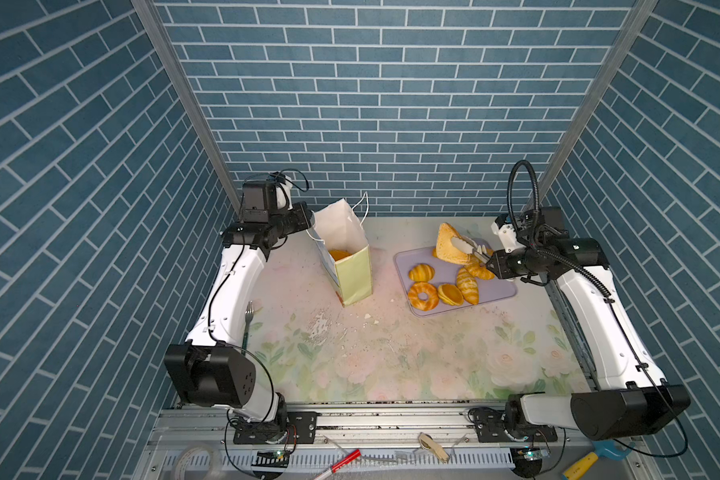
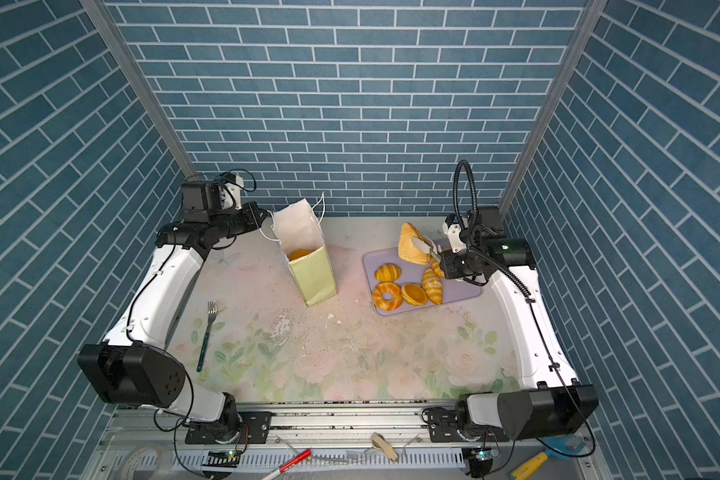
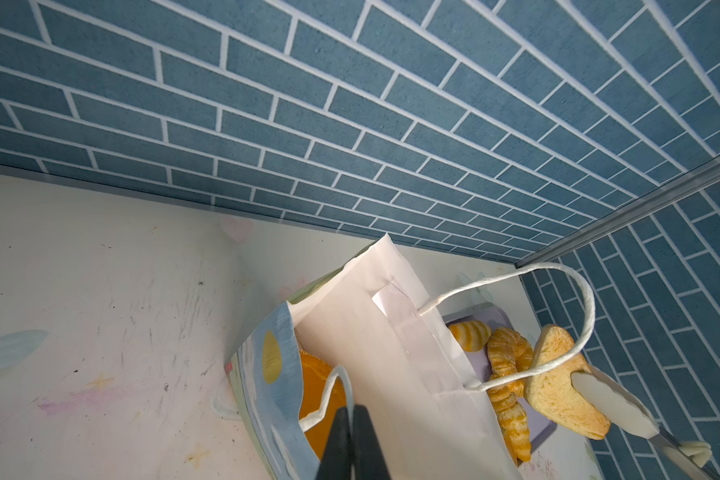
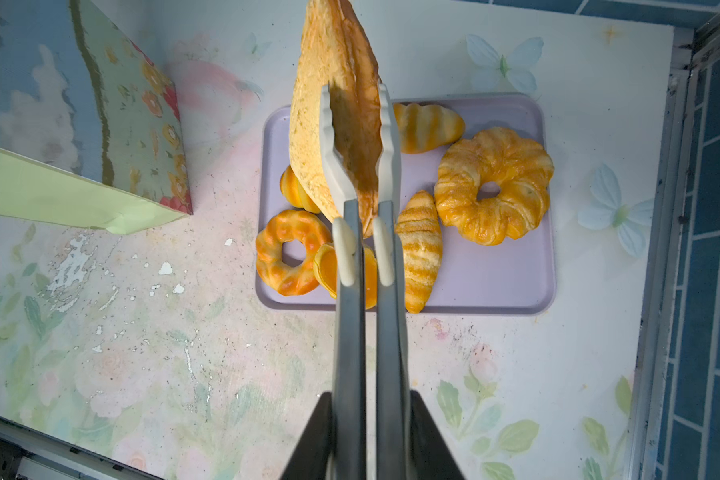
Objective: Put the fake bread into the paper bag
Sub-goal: 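Lift the bread slice with the tongs and carry it over the bag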
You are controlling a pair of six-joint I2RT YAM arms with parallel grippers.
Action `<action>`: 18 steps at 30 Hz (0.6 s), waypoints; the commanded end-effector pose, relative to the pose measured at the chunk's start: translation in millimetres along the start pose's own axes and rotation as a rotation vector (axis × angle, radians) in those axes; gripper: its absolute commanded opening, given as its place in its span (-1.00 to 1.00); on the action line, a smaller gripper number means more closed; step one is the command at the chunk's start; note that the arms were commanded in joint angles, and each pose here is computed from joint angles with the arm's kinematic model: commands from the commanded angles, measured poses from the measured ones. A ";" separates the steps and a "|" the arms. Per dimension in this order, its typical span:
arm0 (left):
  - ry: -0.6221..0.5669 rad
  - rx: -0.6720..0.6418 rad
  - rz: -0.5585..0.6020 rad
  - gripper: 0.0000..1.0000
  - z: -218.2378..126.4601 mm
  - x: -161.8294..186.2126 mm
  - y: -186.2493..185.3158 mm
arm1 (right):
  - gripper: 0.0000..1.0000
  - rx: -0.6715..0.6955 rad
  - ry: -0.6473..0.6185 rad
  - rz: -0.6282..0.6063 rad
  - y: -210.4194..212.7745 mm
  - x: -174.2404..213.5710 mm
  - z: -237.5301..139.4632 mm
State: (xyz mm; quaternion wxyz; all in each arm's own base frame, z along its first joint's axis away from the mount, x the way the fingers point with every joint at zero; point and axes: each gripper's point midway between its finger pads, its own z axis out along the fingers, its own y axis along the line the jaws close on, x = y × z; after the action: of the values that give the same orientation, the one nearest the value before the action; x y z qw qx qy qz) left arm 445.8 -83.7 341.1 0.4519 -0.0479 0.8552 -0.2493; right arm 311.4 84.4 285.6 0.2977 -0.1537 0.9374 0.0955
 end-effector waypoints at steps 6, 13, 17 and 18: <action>-0.001 -0.001 -0.003 -0.94 -1.4 1.8 -0.8 | -1.00 -0.022 -0.235 -0.093 34.6 -54.9 -64.6; -0.005 0.004 -0.011 -0.94 0.9 1.1 -1.4 | -1.00 -0.111 -0.417 -0.219 81.3 -101.8 -107.1; -0.009 0.006 -0.011 -0.94 0.9 1.4 -2.0 | -1.00 -0.173 -0.481 -0.331 118.4 -125.9 -118.2; -0.009 0.008 -0.012 -0.94 0.7 1.9 -2.6 | -1.00 -0.186 -0.494 -0.360 127.3 -130.2 -120.6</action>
State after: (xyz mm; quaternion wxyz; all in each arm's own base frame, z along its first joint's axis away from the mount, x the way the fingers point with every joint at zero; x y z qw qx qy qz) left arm 447.0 -83.7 341.7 0.4532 -0.0544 0.8531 -0.2527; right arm 297.9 176.9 445.0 0.4745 -0.2772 0.8209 0.1554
